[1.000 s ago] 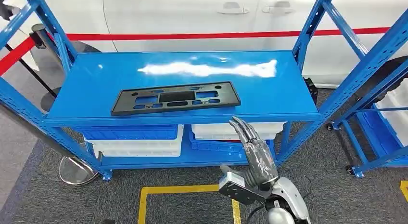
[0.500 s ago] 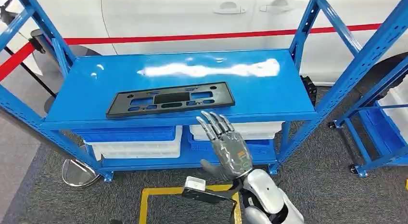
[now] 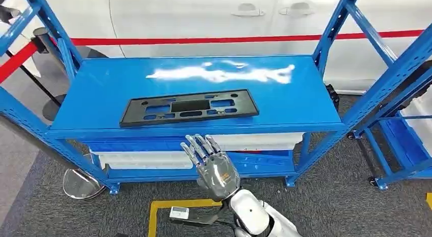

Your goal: Take the parts from the cabinet and place them on the table.

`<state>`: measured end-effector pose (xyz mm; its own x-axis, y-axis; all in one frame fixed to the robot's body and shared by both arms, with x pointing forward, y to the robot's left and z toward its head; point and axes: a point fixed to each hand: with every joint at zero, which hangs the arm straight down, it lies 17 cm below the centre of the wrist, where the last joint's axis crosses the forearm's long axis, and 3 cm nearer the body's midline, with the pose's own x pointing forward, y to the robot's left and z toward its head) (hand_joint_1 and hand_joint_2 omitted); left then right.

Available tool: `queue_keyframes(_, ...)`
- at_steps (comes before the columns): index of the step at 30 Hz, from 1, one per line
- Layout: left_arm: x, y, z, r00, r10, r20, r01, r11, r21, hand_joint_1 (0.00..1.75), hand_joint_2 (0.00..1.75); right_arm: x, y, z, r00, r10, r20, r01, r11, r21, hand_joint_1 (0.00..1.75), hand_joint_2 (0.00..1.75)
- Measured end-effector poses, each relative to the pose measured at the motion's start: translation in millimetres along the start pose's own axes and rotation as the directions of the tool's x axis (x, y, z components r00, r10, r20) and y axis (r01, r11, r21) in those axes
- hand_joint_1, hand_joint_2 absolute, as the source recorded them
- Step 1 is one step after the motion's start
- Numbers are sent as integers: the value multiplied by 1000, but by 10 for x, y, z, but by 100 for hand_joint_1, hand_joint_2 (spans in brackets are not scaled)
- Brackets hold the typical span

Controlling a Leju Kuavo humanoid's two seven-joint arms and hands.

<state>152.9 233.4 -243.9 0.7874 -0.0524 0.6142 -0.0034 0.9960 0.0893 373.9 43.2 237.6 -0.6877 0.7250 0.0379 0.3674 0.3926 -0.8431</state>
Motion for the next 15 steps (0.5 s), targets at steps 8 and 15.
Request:
queue_keyframes(8, -39, -62, 27, 1000, 3, -4, -3, 999, -40, 0, 0, 151, 404, 129, 997, 50, 60, -53, 998, 39, 0, 175)
queue_keyframes(15, 6, -85, 12, 1000, 6, 3, -6, 998, -69, 0, 0, 338, 600, 190, 991, 66, 117, -72, 996, 45, 0, 175)
